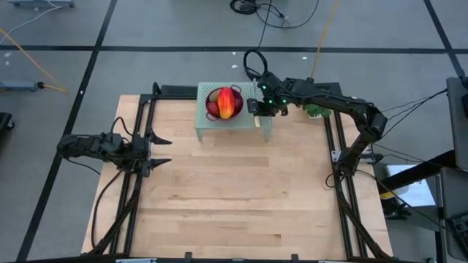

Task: Pick & Place Fruit
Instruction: Put the table knife on the shelf

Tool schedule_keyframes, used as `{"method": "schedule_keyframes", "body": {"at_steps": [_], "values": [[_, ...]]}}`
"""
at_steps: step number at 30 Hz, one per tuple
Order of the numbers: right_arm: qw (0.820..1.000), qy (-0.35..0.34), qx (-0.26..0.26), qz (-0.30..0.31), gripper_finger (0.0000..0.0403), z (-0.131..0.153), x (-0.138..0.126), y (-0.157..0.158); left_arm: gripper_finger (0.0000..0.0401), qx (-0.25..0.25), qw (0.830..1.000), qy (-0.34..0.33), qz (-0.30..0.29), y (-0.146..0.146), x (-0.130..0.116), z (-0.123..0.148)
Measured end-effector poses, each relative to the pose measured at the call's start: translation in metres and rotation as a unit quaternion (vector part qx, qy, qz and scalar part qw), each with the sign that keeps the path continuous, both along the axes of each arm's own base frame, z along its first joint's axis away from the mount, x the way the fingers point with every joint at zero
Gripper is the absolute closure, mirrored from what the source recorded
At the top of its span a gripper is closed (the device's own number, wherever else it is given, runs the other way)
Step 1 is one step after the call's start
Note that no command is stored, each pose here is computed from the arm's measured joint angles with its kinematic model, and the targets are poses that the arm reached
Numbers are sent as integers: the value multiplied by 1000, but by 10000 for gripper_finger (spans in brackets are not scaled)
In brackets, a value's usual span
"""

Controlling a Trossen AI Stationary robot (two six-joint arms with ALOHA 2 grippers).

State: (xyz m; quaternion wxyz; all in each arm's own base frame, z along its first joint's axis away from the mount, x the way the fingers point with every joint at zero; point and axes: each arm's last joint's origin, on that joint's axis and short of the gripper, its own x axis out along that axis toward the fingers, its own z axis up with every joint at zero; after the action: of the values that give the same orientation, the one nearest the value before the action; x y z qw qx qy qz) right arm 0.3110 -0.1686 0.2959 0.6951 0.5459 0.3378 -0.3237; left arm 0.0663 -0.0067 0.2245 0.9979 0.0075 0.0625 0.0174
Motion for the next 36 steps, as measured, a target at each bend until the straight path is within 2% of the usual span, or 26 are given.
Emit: {"method": "schedule_keyframes", "body": {"at_steps": [36], "values": [[1000, 12, -3, -16, 327, -1, -3, -3, 91, 3, 1000, 0, 0, 0, 0, 0]]}}
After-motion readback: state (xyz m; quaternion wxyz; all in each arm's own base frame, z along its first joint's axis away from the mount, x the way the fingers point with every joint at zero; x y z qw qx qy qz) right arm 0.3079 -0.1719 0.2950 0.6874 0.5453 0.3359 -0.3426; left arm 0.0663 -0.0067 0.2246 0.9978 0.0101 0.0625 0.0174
